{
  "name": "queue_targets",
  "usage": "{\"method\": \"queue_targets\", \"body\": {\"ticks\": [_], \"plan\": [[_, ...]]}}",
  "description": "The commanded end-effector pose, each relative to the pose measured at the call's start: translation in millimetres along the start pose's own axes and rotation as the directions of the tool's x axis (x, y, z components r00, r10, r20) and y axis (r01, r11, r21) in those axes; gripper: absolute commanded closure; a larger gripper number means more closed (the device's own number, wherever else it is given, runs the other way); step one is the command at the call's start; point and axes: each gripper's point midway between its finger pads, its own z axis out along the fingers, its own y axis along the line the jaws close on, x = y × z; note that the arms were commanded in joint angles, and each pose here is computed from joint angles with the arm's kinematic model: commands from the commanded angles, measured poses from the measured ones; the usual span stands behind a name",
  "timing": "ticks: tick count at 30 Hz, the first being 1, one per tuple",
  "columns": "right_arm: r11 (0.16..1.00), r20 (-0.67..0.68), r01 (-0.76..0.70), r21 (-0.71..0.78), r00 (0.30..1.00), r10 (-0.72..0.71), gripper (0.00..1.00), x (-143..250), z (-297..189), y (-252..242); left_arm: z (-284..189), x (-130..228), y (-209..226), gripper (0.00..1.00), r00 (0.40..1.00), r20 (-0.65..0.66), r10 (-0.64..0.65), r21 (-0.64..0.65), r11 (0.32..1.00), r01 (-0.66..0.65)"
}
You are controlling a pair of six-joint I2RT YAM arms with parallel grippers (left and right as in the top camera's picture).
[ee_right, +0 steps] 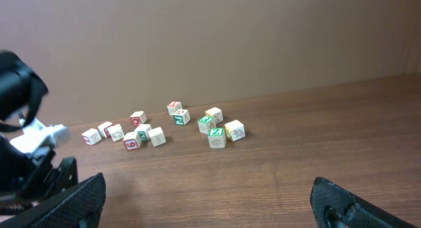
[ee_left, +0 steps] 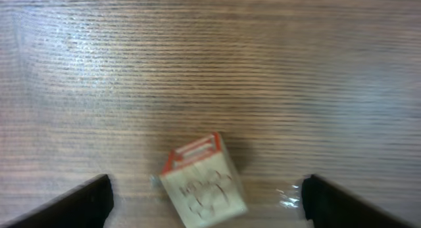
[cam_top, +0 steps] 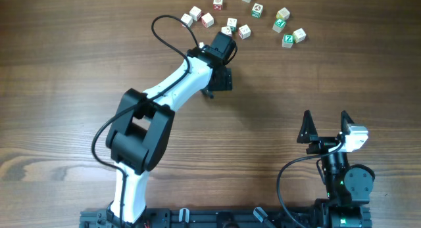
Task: Form a horizontal line
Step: 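Carry the block toward the table center and lower it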
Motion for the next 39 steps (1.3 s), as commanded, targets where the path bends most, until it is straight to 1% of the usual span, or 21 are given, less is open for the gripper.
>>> {"method": "queue_targets", "body": {"ticks": [1,3,5,6,8,9,10,13,18,21,25,26,28,29,30,31,33,35,37,38,39], "plan": [[1.000,0.009,-0.006,0.008,1.000,0.006,0.00,-1.6,-0.3,-1.0,-9.5,0.2,-5.8,0.00,0.998,-0.008,-0.064,0.043,0.997,0.065],[1.000,0.008,-0.006,0.008,1.000,0.006,0.00,-1.5,-0.3,-1.0,-9.1,-0.1,-5.9,0.00,0.996,-0.009,-0.094,0.043,0.995,0.095],[1.000,0.009,-0.006,0.008,1.000,0.006,0.00,-1.6,-0.3,-1.0,-7.0,-1.2,-6.7,0.01,0.995,-0.005,-0.095,0.046,0.994,0.095],[1.000,0.009,-0.006,0.008,1.000,0.006,0.00,-1.6,-0.3,-1.0,-5.4,-1.5,-7.1,0.03,0.995,-0.004,-0.095,0.046,0.994,0.095],[1.000,0.009,-0.006,0.008,1.000,0.006,0.00,-1.6,-0.3,-1.0,-1.2,-2.5,-8.6,0.12,0.995,-0.001,-0.095,0.049,0.994,0.095],[1.000,0.009,-0.006,0.008,1.000,0.006,0.01,-1.6,-0.3,-1.0,1.7,-3.1,-9.3,0.22,0.995,0.001,-0.096,0.051,0.994,0.096],[1.000,0.008,-0.006,0.008,1.000,0.006,0.00,-1.5,-0.3,-1.0,4.2,-3.3,-9.7,0.29,0.995,0.001,-0.104,0.051,0.993,0.104],[1.000,0.009,-0.006,0.008,1.000,0.006,0.00,-1.6,-0.3,-1.0,7.7,-2.5,-8.4,0.39,0.990,-0.004,-0.141,0.044,0.989,0.141],[1.000,0.009,-0.006,0.008,1.000,0.006,0.00,-1.6,-0.3,-1.0,8.2,-1.6,-7.9,0.43,0.990,-0.006,-0.140,0.042,0.989,0.140],[1.000,0.009,-0.006,0.008,1.000,0.006,0.01,-1.6,-0.3,-1.0,8.3,-1.4,-7.8,0.49,0.990,-0.006,-0.139,0.041,0.989,0.139],[1.000,0.009,-0.006,0.008,1.000,0.006,0.00,-1.6,-0.3,-1.0,8.5,-4.7,1.0,0.50,0.991,0.023,-0.135,-0.004,0.991,0.136],[1.000,0.009,-0.006,0.008,1.000,0.006,0.00,-1.6,-0.3,-1.0,8.5,-4.5,1.8,0.50,0.991,0.023,-0.135,-0.008,0.991,0.135],[1.000,0.009,-0.006,0.008,1.000,0.006,0.00,-1.6,-0.3,-1.0,8.5,-4.3,1.9,0.44,0.991,0.022,-0.130,-0.009,0.991,0.130],[1.000,0.009,-0.006,0.008,1.000,0.006,0.00,-1.6,-0.3,-1.0,8.5,-4.5,1.7,0.40,0.993,0.023,-0.116,-0.009,0.993,0.116],[1.000,0.009,-0.006,0.008,1.000,0.006,0.00,-1.6,-0.3,-1.0,8.3,-5.5,1.5,0.34,0.994,0.027,-0.109,-0.008,0.994,0.109],[1.000,0.009,-0.006,0.008,1.000,0.006,0.00,-1.6,-0.3,-1.0,8.2,-6.8,3.3,0.25,0.993,0.034,-0.109,-0.017,0.994,0.110],[1.000,0.009,-0.006,0.008,1.000,0.006,0.00,-1.6,-0.3,-1.0,4.6,-12.5,4.2,0.21,0.996,0.054,-0.072,-0.019,0.997,0.073],[1.000,0.009,-0.006,0.008,1.000,0.006,0.01,-1.6,-0.3,-1.0,-6.6,-21.1,1.1,0.17,0.996,0.079,-0.045,-0.003,0.999,0.045],[1.000,0.009,-0.006,0.008,1.000,0.006,0.00,-1.6,-0.3,-1.0,-20.9,-28.2,-1.1,0.06,0.994,0.103,-0.027,0.010,1.000,0.026],[1.000,0.009,-0.006,0.008,1.000,0.006,0.00,-1.6,-0.3,-1.0,-35.4,-33.7,-1.2,0.02,0.992,0.124,-0.017,0.016,1.000,0.016],[1.000,0.009,-0.006,0.008,1.000,0.006,0.00,-1.6,-0.3,-1.0,-47.0,-37.7,-0.4,0.00,0.990,0.140,-0.011,0.020,1.000,0.008]]}}
